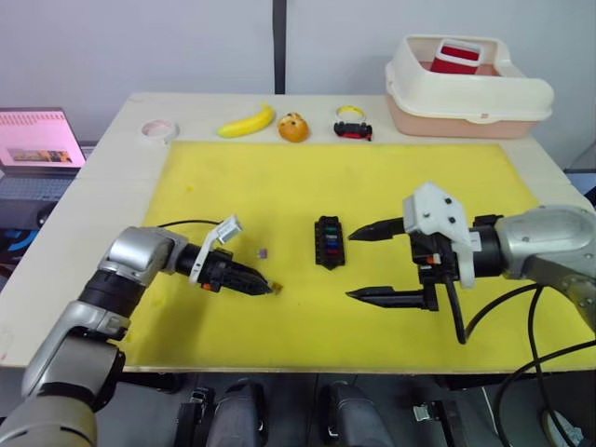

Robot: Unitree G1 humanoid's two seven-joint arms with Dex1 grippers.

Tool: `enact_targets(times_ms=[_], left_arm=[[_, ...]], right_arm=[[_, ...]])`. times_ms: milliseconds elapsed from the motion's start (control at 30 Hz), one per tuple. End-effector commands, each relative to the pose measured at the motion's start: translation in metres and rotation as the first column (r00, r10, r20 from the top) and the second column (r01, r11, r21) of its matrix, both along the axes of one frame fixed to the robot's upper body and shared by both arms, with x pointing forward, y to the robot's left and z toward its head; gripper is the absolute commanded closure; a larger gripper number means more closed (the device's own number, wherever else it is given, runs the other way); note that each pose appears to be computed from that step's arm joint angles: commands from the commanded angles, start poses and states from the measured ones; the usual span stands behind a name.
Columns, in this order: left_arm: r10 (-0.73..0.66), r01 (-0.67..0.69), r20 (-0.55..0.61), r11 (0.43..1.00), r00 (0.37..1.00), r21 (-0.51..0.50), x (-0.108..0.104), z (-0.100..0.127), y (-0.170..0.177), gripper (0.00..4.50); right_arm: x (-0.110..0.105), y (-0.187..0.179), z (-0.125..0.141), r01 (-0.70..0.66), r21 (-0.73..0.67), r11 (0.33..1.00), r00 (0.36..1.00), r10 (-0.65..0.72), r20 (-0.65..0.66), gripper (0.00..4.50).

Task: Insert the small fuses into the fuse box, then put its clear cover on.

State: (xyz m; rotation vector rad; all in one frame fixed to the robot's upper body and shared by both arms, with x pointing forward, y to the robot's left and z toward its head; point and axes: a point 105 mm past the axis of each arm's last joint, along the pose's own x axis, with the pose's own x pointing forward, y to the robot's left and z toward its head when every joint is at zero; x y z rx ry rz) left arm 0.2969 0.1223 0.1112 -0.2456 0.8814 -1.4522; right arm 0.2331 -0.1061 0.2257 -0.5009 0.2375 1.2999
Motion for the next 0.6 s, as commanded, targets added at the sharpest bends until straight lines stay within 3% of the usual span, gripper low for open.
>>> enact_targets(times_ms=[33, 600], left_arm=[[0.001, -0.001, -0.021, 1.0, 1.0, 0.007, 0.002, -0.001, -0.003, 0.98], [-0.083, 0.083, -0.049, 0.996, 0.995, -0.015, -0.005, -0.004, -0.024, 0.98]], right_arm=[[-0.003, 0.002, 0.005, -0.011, 0.002, 1.0, 0.999, 0.011, 0.034, 0.0], [-0.002, 0.001, 0.005, 0.003, -0.003, 1.0, 0.999, -0.003, 0.044, 0.0]])
